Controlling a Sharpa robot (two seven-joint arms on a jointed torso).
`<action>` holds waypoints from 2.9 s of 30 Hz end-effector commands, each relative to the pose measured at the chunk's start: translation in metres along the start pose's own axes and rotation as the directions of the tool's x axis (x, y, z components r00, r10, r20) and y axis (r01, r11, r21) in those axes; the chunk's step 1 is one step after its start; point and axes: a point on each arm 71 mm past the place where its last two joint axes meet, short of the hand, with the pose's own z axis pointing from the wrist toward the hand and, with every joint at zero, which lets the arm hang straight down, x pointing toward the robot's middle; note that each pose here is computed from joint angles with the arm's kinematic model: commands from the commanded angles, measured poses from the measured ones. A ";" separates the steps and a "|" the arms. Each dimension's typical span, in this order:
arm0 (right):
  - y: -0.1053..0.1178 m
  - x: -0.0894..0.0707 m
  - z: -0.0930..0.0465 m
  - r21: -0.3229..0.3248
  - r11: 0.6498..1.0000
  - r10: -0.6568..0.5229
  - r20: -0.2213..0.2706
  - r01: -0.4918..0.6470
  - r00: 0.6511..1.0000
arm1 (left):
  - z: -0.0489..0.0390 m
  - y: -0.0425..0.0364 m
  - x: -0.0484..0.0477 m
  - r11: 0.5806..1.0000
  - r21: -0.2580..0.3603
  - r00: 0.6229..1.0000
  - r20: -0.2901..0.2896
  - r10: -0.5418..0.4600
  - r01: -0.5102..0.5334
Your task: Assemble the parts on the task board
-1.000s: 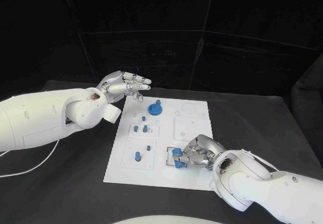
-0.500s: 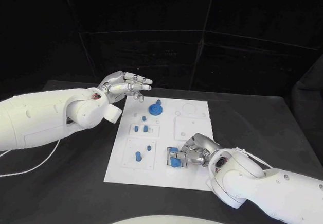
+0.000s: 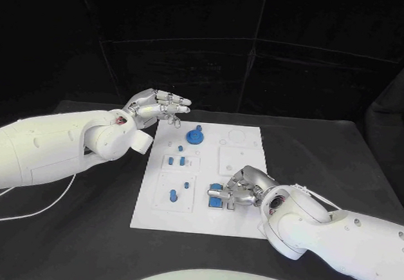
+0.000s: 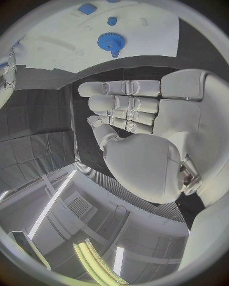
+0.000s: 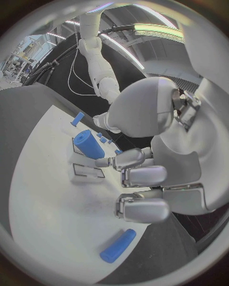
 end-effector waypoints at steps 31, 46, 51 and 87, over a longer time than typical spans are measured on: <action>0.011 -0.002 0.001 -0.141 0.983 -0.113 0.042 0.118 0.993 | 0.0010 -0.0009 0.0002 1.000 0.001 1.000 -0.009 -0.007 0.007; 0.017 -0.005 0.000 -0.207 0.969 -0.112 0.109 0.132 0.988 | 0.0006 -0.0009 -0.0001 1.000 0.001 1.000 -0.009 -0.007 0.007; 0.013 -0.011 -0.004 -0.253 0.965 -0.038 0.122 0.068 0.992 | 0.0001 -0.0010 -0.0006 1.000 0.001 1.000 -0.008 -0.007 0.007; -0.089 -0.054 -0.032 0.074 0.977 -0.206 0.083 0.200 0.975 | -0.0032 0.0008 -0.0029 1.000 0.001 1.000 -0.005 -0.006 0.006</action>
